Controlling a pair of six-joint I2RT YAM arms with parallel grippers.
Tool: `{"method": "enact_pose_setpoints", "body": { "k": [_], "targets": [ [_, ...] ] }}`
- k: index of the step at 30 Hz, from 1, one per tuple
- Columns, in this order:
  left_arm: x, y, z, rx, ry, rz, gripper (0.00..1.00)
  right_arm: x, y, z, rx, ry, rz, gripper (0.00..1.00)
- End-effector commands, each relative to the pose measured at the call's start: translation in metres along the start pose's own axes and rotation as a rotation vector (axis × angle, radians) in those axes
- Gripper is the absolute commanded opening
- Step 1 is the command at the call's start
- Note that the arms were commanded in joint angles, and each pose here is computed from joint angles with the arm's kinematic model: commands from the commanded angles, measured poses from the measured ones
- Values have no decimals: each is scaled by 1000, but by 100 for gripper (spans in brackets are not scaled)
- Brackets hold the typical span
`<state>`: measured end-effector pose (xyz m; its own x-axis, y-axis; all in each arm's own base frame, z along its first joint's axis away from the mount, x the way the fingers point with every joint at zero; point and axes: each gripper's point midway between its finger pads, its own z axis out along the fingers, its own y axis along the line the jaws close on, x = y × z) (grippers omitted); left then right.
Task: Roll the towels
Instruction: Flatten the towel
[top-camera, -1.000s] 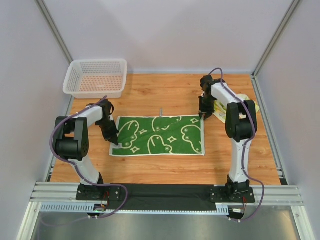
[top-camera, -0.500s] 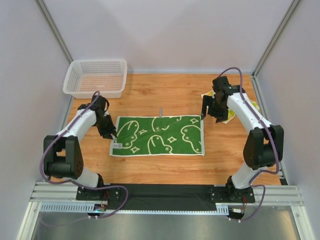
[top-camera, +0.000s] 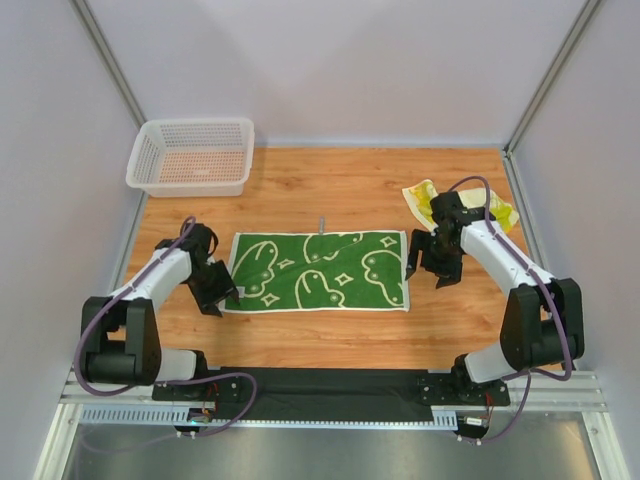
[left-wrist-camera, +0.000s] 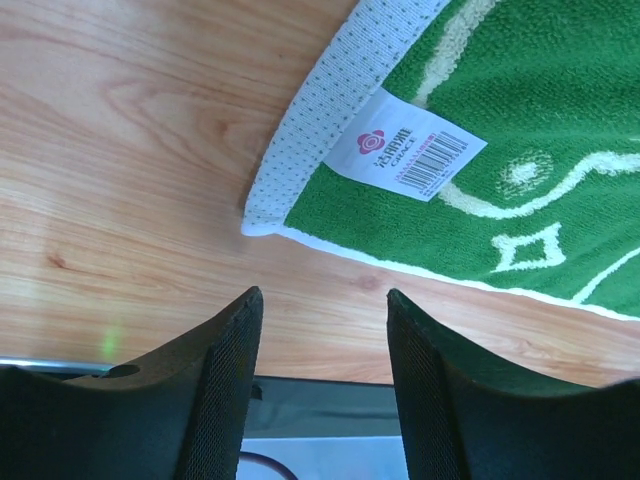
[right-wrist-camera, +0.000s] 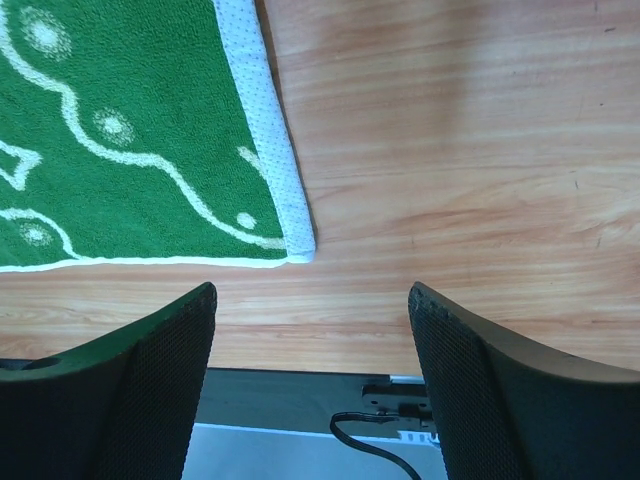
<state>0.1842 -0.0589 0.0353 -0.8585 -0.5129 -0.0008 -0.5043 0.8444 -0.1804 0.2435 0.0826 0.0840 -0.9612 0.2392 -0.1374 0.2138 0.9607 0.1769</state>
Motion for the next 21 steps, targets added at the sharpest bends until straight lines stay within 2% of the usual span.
{"method": "enact_pose_setpoints", "body": {
  "k": [1, 12, 17, 21],
  "targets": [
    [-5, 1, 3, -17, -11, -29, 60, -2, 4, -3, -25, -35, 30, 79],
    [-36, 18, 8, -147, -117, -29, 59, -5, 8, -5, -38, -28, 12, 79],
    [-42, 19, 18, -165, -113, -8, 54, -1, 14, -5, -77, -19, 13, 78],
    [-45, 20, 26, -173, -114, 1, 45, 1, 16, -1, -95, -10, 19, 78]
  ]
}}
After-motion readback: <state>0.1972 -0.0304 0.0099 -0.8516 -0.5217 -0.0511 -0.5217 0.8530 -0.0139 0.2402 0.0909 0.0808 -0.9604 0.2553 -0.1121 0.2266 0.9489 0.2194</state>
